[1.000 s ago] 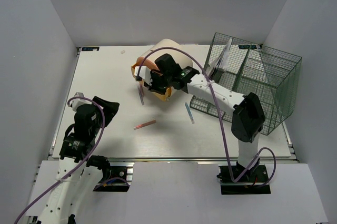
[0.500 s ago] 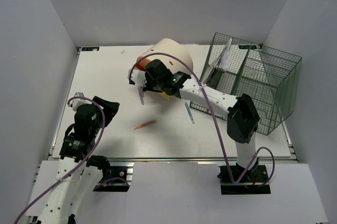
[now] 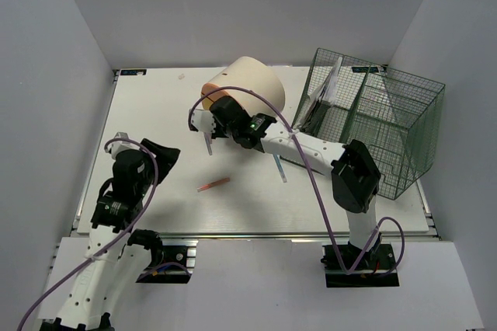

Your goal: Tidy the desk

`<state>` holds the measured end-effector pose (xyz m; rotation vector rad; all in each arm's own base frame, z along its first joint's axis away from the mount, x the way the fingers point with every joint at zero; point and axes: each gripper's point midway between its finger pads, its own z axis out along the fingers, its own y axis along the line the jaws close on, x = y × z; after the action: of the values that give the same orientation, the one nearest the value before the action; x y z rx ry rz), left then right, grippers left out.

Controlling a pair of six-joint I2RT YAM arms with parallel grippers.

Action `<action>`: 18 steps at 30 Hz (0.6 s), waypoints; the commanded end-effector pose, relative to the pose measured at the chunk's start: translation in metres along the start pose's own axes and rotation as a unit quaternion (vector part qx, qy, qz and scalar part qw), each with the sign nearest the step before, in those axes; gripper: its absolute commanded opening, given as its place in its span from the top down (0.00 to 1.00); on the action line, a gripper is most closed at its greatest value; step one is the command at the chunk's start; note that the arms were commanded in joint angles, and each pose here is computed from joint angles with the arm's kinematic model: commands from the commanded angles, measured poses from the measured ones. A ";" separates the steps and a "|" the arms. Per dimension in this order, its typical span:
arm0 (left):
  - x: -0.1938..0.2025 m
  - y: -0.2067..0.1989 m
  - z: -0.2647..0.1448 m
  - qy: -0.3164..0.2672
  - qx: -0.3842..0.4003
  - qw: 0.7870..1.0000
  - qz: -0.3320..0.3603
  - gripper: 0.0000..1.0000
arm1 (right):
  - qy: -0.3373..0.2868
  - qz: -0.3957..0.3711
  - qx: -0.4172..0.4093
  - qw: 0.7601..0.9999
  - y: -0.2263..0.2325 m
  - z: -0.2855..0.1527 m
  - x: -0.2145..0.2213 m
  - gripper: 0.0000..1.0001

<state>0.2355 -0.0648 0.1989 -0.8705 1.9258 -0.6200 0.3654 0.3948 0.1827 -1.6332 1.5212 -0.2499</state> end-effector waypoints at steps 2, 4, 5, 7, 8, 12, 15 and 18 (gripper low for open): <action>0.004 -0.011 0.012 0.013 0.024 1.000 -0.003 0.27 | 0.011 -0.004 0.042 0.999 -0.018 -0.002 0.004 1.00; 0.009 -0.022 0.017 0.026 0.047 0.999 0.003 0.28 | 0.012 -0.004 0.044 0.999 -0.019 -0.002 0.005 1.00; 0.012 -0.021 0.022 0.033 0.043 0.999 0.006 0.28 | 0.012 -0.004 0.045 0.999 -0.020 -0.003 0.005 1.00; 0.010 -0.027 0.028 0.031 0.055 0.998 0.009 0.28 | 0.010 -0.003 0.043 0.999 -0.020 -0.003 0.004 1.00; 0.020 -0.029 0.030 0.054 0.064 0.996 0.012 0.28 | -0.002 0.002 0.033 0.999 -0.019 -0.005 -0.002 1.00; 0.026 -0.041 0.044 0.061 0.106 0.992 0.011 0.32 | -0.090 0.077 -0.106 0.987 -0.002 -0.039 -0.040 1.00; 0.039 -0.046 0.057 0.080 0.140 0.987 -0.004 0.49 | -0.186 0.112 -0.217 0.952 0.018 -0.084 -0.073 1.00; 0.050 -0.052 0.067 0.096 0.175 0.979 -0.030 0.67 | -0.217 0.146 -0.215 0.941 0.006 -0.105 -0.078 0.73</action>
<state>0.2848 -0.1208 0.1594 -0.7449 1.9814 -0.9038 0.3124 0.4174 0.2197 -1.6693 1.5629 0.3302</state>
